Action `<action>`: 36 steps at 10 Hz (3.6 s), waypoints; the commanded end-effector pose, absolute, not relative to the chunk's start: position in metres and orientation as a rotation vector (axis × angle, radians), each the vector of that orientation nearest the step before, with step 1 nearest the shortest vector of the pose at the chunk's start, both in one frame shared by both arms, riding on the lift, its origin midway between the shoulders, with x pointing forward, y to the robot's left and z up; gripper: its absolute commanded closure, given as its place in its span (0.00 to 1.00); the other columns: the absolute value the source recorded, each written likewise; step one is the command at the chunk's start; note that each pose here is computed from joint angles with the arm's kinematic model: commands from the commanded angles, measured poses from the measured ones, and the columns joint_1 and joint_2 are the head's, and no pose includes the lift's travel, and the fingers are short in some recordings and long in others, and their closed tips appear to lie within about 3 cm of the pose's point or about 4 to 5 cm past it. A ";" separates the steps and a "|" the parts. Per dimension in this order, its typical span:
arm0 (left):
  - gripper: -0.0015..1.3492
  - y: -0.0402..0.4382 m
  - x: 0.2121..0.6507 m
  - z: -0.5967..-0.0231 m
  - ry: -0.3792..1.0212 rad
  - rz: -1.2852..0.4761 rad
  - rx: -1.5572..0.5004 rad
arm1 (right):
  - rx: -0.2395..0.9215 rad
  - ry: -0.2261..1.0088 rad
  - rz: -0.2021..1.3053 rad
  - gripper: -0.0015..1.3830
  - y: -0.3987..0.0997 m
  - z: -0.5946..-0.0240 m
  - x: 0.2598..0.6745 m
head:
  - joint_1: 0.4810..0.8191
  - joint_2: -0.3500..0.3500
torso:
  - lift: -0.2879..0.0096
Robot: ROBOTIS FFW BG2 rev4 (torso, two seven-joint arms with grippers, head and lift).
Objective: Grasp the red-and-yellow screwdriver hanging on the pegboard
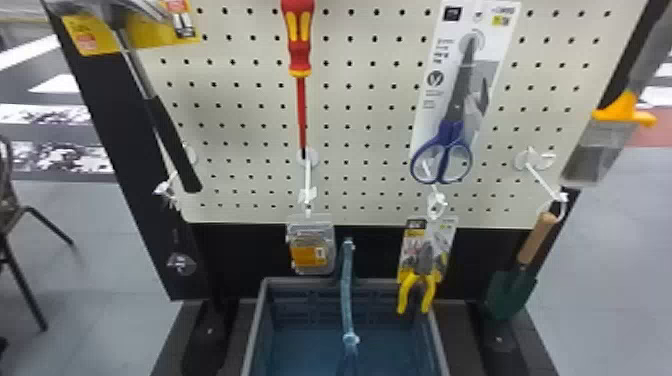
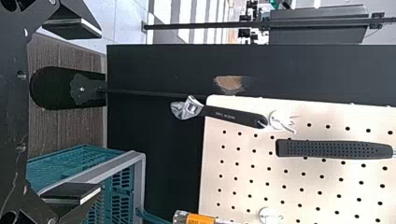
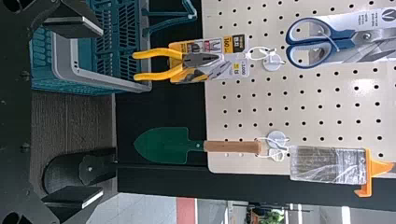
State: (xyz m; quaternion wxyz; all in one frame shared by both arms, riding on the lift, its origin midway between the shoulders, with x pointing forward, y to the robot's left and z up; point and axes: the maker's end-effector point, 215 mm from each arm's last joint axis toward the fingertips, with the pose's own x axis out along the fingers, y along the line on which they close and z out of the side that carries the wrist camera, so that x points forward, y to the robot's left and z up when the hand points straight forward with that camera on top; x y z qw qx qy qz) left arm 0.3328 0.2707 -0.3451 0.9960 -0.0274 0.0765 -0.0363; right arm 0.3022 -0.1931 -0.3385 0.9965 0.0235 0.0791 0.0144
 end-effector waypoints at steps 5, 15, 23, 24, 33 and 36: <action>0.11 0.270 0.333 -0.345 0.153 -0.071 -0.058 | 0.047 0.158 0.029 0.08 -0.193 -0.339 0.302 | 0.20 0.50 | 0.63; 0.11 0.263 0.369 -0.198 -0.020 -0.083 0.059 | 0.042 0.164 0.033 0.08 -0.192 -0.342 0.303 | 0.20 0.50 | 0.63; 0.11 0.231 0.382 -0.111 -0.024 -0.140 -0.004 | 0.035 0.168 0.039 0.08 -0.192 -0.343 0.304 | 0.20 0.50 | 0.63; 0.11 0.220 0.387 -0.102 -0.037 -0.174 0.002 | 0.034 0.167 0.044 0.08 -0.191 -0.344 0.305 | 0.20 0.50 | 0.63; 0.11 0.181 0.412 -0.001 -0.237 -0.281 0.034 | 0.029 0.164 0.069 0.08 -0.182 -0.347 0.314 | 0.20 0.50 | 0.63; 0.11 0.138 0.402 0.027 -0.287 -0.438 0.026 | 0.027 0.160 0.078 0.08 -0.179 -0.347 0.317 | 0.20 0.50 | 0.63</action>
